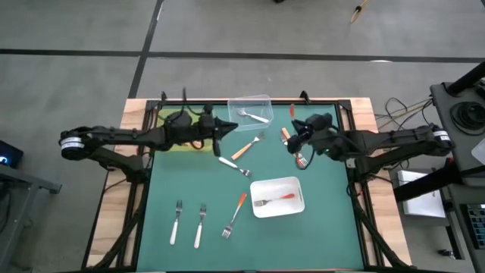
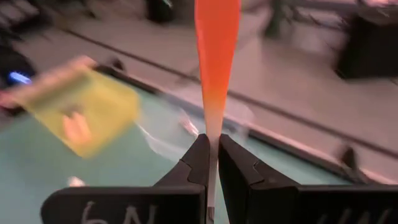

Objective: Sort silverware by color (type)
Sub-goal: Put the orange fork into the white bin

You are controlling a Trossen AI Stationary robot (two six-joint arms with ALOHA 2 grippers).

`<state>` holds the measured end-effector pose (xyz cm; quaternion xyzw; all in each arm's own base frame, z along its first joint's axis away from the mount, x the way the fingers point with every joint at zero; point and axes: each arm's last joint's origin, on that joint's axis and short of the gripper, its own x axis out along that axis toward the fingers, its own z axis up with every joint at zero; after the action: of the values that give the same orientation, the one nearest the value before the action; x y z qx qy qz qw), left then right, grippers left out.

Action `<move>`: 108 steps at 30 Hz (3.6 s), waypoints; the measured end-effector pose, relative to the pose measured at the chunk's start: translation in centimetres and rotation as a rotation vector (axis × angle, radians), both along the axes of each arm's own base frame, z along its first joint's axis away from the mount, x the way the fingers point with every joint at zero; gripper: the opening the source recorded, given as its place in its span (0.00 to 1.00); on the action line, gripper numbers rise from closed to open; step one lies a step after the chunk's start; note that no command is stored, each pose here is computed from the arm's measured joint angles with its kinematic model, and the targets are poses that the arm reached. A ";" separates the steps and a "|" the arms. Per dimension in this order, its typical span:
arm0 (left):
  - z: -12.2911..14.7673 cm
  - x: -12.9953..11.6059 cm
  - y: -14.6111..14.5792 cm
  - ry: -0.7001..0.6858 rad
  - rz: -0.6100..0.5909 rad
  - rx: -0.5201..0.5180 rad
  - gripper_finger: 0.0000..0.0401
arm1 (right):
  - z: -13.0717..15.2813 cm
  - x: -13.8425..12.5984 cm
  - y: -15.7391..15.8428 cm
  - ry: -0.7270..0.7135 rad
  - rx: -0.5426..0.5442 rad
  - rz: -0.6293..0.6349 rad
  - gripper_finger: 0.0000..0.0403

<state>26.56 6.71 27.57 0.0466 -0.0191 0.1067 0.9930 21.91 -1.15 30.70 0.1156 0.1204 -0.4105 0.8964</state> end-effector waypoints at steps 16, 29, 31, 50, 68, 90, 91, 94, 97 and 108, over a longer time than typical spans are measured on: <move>0.7 -0.3 -0.8 -0.162 -0.034 -0.043 0.00 | -1.8 1.3 -1.7 -0.622 -0.208 0.302 0.03; -1.0 3.8 -0.7 -0.070 -0.054 -0.054 0.35 | -2.5 2.6 -2.1 -0.700 -0.269 0.347 0.03; -1.2 5.0 -0.4 -0.060 -0.043 -0.065 0.43 | -2.5 2.6 -2.1 -0.698 -0.273 0.347 0.03; -2.6 9.7 0.4 -0.030 -0.082 -0.129 0.61 | -2.6 2.8 -2.1 -0.638 -0.327 0.346 0.03; -2.6 11.1 1.0 -0.035 0.035 -0.185 0.04 | -2.6 2.8 -2.1 -0.616 -0.347 0.344 0.03; 0.1 7.0 1.2 0.220 0.120 -0.288 0.00 | -3.4 2.9 -2.3 -0.346 -0.260 0.318 0.36; 0.3 6.4 1.2 0.261 0.131 -0.297 0.00 | -3.3 3.0 -2.3 -0.292 -0.266 0.327 0.37; 0.4 4.3 1.5 0.402 0.174 -0.344 0.00 | -3.2 3.4 -1.8 -0.094 -0.300 0.380 0.38; 0.3 2.3 1.5 0.528 0.198 -0.430 0.00 | -2.6 3.9 -1.0 0.103 -0.362 0.462 0.37; -0.7 0.1 0.6 0.727 -0.005 -0.873 0.00 | 1.8 7.8 2.8 0.445 -0.710 0.728 0.32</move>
<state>26.68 7.31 26.89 -0.3343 0.3696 0.0797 0.8633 29.67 1.69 32.53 -0.3320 0.1933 -0.1042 0.9174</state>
